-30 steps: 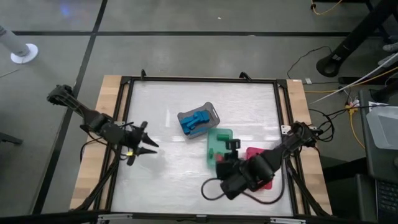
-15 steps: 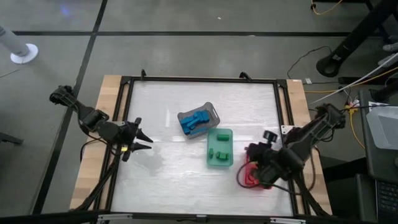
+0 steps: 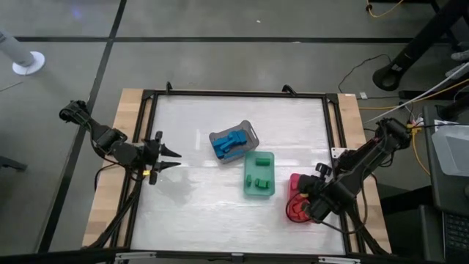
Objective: Sort blocks
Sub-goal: Put the red block into the pink bin, then return to Home Position
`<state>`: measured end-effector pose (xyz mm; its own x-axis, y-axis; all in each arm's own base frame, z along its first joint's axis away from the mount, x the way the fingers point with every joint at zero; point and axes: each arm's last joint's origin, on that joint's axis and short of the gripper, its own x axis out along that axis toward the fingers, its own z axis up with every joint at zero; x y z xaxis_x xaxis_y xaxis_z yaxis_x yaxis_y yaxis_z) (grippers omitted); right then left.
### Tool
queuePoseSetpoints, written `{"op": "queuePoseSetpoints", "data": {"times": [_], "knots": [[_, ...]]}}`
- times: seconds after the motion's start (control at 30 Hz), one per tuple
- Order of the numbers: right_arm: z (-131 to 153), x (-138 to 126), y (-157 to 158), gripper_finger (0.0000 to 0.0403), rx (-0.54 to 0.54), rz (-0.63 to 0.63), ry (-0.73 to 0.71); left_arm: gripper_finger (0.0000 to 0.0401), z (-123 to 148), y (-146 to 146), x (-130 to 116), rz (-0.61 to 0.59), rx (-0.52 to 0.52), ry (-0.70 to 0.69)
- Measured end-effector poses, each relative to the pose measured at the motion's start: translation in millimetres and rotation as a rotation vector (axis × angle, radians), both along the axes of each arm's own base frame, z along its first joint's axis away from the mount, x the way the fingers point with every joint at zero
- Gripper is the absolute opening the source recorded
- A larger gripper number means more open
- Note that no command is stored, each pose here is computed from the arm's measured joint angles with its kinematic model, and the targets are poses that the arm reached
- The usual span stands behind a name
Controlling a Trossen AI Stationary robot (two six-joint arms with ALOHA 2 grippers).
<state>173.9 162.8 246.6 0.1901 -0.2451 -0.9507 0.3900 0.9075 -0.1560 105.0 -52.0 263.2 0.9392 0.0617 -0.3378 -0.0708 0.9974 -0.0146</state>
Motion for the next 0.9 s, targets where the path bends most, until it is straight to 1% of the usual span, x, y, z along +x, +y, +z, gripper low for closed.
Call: {"op": "queuePoseSetpoints", "data": {"times": [0.07,0.13,0.23,0.37,0.5,0.57,0.67,0.73,0.77,0.9], "knots": [[-5.1,-0.7,-0.2,0.0067,0.001,-0.010,-0.001,0.0111,-0.1,-0.1,0.1,-0.001,0.001,0.001],[-7.8,-1.6,-0.9,0.0078,0.000,-0.025,0.004,0.0111,-0.1,0.0,0.1,-0.010,0.029,0.003],[-9.1,-2.2,-1.3,0.0107,0.005,-0.044,0.007,0.0111,1.8,1.8,-2.4,-0.032,0.097,-0.009],[-9.2,-1.4,-0.5,0.0150,0.013,-0.046,-0.001,0.0111,5.0,6.1,-8.5,-0.037,0.095,-0.055],[-9.2,-1.7,-0.8,0.0177,0.011,-0.047,0.002,0.0111,-10.1,8.6,-12.1,-0.034,0.063,-0.099],[-8.3,-1.6,-0.3,0.0183,0.023,-0.072,-0.001,0.0111,-22.2,9.0,-12.6,-0.032,0.051,-0.113],[-1.3,1.3,1.7,0.0186,0.040,-0.117,-0.043,0.0111,-33.9,9.2,-12.6,-0.032,0.046,-0.151],[8.2,5.4,1.2,0.0186,0.013,-0.115,-0.099,0.0111,-38.2,10.0,-12.5,-0.030,0.051,-0.180],[15.1,6.9,0.8,0.0186,-0.018,-0.094,-0.130,0.0111,-39.7,10.7,-12.6,-0.026,0.058,-0.195],[52.8,10.9,-5.7,0.0186,-0.236,-0.033,-0.340,0.0111,-44.2,16.1,-15.9,0.010,0.102,-0.233]]}}
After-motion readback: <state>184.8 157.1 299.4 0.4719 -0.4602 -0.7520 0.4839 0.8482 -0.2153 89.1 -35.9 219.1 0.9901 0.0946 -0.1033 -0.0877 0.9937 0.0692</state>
